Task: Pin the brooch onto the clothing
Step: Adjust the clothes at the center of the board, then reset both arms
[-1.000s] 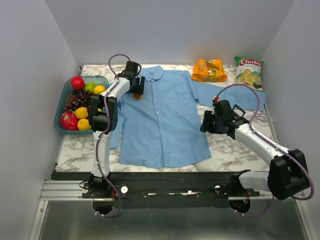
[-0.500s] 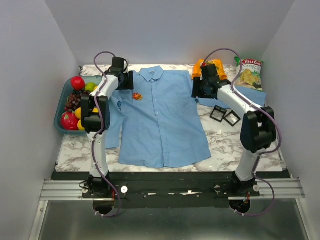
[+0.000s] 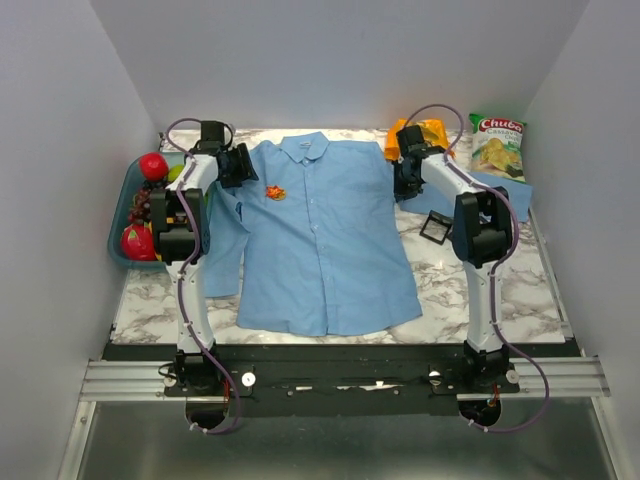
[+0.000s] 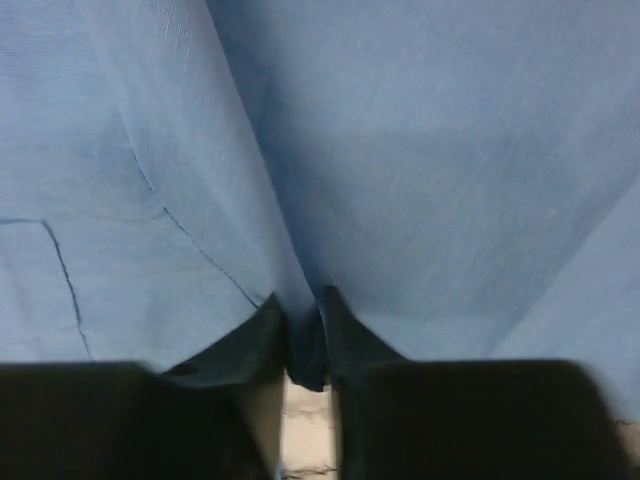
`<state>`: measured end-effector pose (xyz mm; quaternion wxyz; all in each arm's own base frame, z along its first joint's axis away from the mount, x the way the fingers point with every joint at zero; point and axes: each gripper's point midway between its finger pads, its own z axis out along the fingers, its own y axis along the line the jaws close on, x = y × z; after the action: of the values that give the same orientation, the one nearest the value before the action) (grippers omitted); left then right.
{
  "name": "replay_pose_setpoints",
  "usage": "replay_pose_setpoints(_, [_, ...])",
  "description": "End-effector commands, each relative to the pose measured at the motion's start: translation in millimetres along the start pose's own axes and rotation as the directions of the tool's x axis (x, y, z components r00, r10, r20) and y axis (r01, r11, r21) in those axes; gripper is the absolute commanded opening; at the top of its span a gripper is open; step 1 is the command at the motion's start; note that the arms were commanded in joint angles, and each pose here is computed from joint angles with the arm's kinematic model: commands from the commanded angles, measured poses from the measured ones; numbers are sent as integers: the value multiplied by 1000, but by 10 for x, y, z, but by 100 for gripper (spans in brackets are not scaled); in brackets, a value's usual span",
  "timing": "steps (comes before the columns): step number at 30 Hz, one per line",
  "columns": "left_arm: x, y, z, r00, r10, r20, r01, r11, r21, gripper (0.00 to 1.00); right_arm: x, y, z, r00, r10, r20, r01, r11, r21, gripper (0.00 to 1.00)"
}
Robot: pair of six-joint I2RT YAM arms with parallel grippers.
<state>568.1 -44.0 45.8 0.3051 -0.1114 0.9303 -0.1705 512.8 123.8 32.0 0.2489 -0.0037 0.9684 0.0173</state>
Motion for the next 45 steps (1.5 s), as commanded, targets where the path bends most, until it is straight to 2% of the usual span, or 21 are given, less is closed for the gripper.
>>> replay_pose_setpoints(1, [190,304,46,994,-101,-39,100,994,-34,66,1,-211,-42,999,29,-34,-29,999,25,10])
replay_pose_setpoints(4, [275,382,57,992,-118,-39,116,992,-41,65,-45,-358,-71,997,77,-28,-76,997,30,1])
replay_pose_setpoints(13, [199,322,35,993,-118,-16,118,993,0,65,-133,-445,-106,996,90,-12,-90,996,22,2])
replay_pose_setpoints(15, [175,276,11,995,-102,-10,102,995,20,67,-143,-411,-127,996,86,-11,-86,996,1,12])
replay_pose_setpoints(16, [134,232,-32,996,-90,4,90,996,28,69,-181,-382,-181,997,83,1,-83,996,-17,23])
replay_pose_setpoints(20, [-12,-19,-167,998,-29,58,24,997,80,80,-320,-246,-383,996,67,60,-61,993,-105,42])
replay_pose_setpoints(22, [-126,-237,-287,994,30,104,-41,993,107,87,-341,-226,-477,995,60,80,-50,991,-126,53])
replay_pose_setpoints(23, [-162,-302,-333,991,53,121,-66,992,109,99,-443,-185,-640,991,58,125,-38,987,-153,55])
replay_pose_setpoints(24, [-206,-408,-386,986,78,144,-95,989,116,99,-478,-158,-713,988,59,144,-34,985,-167,59])
replay_pose_setpoints(27, [-436,-548,-674,968,120,221,-150,981,123,99,-540,-137,-969,978,65,197,-26,980,-196,73])
replay_pose_setpoints(30, [-595,-658,-1001,942,155,298,-196,974,112,99,-533,-174,-1120,971,107,214,-54,969,-241,75])
replay_pose_setpoints(34, [-733,-939,-1684,858,249,449,-307,950,59,99,-583,-422,-1576,932,199,303,-108,950,-292,75])
replay_pose_setpoints(36, [-618,-879,-1839,848,257,463,-302,953,25,99,-450,-502,-1628,921,227,317,-132,946,-295,75])
replay_pose_setpoints(37, [-687,-962,-2197,809,254,531,-308,951,15,99,-432,-553,-1722,909,236,342,-136,947,-291,76])
replay_pose_setpoints(38, [-542,-881,-2227,816,248,523,-291,957,0,99,-462,-570,-1982,883,239,403,-124,948,-292,76])
replay_pose_setpoints(39, [-504,-837,-2356,803,244,544,-275,961,-25,99,-325,-621,-1967,879,243,410,-136,953,-272,76])
replay_pose_setpoints(40, [-541,-883,-2747,749,228,622,-260,965,-40,99,-289,-618,-2044,868,245,431,-132,952,-275,76])
replay_pose_setpoints(41, [-376,-775,-2755,759,219,613,-234,971,-57,99,-264,-622,-2278,840,250,481,-121,952,-283,76])
replay_pose_setpoints(43, [-264,-731,-3133,720,218,659,-214,973,-88,99,-68,-632,-2285,833,258,490,-125,950,-286,76])
replay_pose_setpoints(44, [-131,-679,-3142,729,225,647,-215,972,-96,99,-13,-623,-2350,822,259,507,-120,950,-290,76])
replay_pose_setpoints(45, [-50,-673,-3196,729,228,645,-221,971,-93,99,-29,-623,-2559,781,259,568,-97,949,-299,76])
